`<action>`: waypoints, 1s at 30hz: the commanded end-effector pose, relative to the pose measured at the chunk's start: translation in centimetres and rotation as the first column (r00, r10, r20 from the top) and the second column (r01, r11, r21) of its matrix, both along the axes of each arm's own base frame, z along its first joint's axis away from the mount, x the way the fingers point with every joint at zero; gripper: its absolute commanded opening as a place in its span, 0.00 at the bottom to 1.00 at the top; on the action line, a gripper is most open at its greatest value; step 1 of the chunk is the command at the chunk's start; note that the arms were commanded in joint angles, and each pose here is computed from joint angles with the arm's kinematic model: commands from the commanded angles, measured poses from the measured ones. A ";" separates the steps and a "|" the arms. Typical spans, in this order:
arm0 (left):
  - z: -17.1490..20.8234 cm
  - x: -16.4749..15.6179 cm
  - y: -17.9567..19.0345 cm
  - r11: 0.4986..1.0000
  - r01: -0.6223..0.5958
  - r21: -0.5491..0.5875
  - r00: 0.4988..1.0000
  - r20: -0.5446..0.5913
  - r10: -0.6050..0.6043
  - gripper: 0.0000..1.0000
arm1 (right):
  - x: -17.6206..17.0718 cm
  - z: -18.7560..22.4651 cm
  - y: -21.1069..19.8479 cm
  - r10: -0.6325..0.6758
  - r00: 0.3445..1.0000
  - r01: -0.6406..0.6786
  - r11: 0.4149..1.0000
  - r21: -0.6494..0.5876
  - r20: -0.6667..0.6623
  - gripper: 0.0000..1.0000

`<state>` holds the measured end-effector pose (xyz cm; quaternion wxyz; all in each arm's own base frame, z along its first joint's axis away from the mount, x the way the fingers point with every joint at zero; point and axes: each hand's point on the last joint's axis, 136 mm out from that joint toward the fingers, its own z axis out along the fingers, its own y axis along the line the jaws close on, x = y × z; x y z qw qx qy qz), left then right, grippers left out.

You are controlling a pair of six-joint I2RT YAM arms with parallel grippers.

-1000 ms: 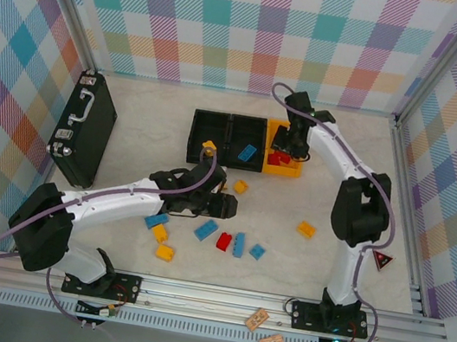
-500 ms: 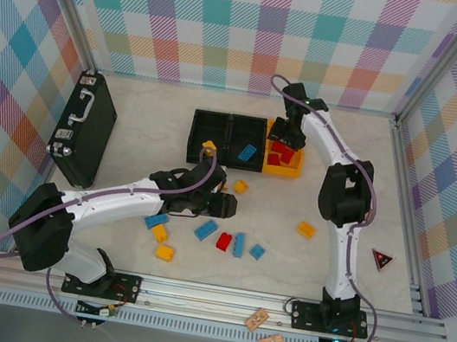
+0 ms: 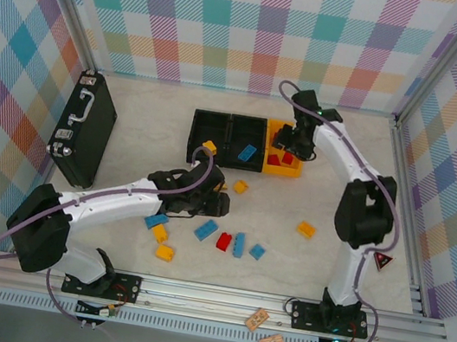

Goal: Sort the legos into containers by color

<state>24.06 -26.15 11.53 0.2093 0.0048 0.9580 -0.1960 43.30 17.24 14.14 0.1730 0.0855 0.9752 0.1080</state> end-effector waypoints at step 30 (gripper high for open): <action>-7.6 3.5 4.9 0.927 -0.277 0.253 0.943 -0.113 0.313 0.66 | -20.4 -3.8 3.8 0.165 0.982 -0.148 0.974 0.170 -0.090 0.56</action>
